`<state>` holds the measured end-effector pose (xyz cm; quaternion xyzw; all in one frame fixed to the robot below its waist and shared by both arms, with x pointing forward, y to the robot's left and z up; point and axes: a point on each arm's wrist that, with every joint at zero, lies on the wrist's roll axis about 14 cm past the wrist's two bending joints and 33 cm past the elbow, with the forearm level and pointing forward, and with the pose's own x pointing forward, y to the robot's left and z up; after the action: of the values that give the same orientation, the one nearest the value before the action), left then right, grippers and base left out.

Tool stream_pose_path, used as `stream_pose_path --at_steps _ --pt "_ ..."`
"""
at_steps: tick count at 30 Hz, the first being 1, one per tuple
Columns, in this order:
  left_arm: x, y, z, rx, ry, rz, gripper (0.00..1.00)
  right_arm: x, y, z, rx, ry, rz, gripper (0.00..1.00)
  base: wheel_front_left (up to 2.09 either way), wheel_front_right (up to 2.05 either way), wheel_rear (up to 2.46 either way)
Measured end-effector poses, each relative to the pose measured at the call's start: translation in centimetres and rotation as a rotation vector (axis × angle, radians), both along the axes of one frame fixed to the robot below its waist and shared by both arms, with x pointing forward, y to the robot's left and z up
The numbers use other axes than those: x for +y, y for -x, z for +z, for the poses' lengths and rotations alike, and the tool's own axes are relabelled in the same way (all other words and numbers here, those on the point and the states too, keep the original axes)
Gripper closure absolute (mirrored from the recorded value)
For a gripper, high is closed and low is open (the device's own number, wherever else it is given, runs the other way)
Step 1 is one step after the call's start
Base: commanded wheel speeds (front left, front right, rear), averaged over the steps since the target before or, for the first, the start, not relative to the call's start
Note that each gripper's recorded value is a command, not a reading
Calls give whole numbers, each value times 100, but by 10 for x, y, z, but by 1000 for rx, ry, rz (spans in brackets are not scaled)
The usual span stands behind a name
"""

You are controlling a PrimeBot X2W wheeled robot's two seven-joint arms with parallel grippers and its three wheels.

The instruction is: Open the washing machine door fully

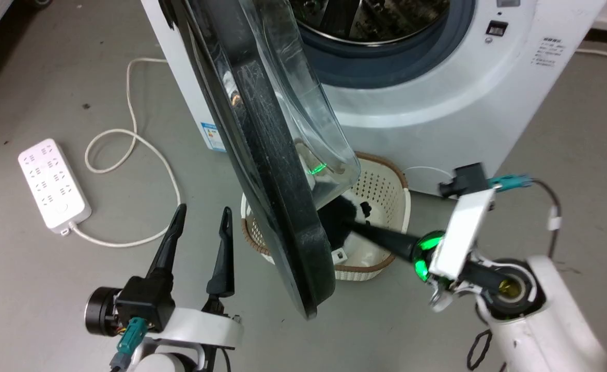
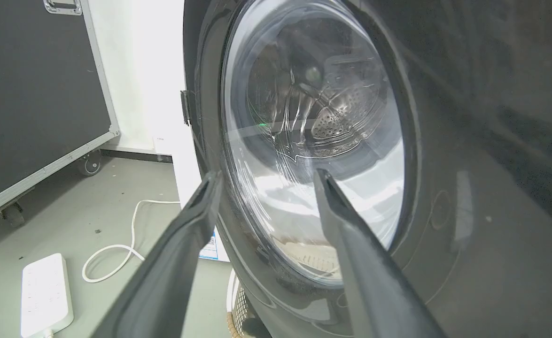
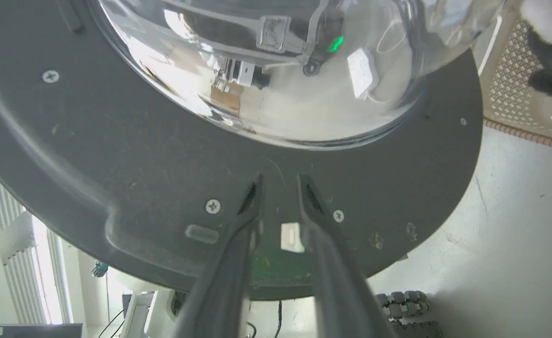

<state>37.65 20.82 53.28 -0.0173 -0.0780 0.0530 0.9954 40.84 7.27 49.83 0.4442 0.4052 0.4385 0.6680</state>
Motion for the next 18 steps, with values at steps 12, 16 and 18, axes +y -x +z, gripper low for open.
stream_pose_path --at_steps 12,16,18 --pt "-1 5 15 -51 11 -10 0 -129 -65 104 -855 321 -619 0 0 0 0" --pt "-2 6 18 -62 16 -19 0 -168 -48 113 -1135 494 -728 0 0 0 0" --pt "-4 8 18 -62 20 -27 0 -185 -37 116 -1233 569 -782 0 0 0 0"
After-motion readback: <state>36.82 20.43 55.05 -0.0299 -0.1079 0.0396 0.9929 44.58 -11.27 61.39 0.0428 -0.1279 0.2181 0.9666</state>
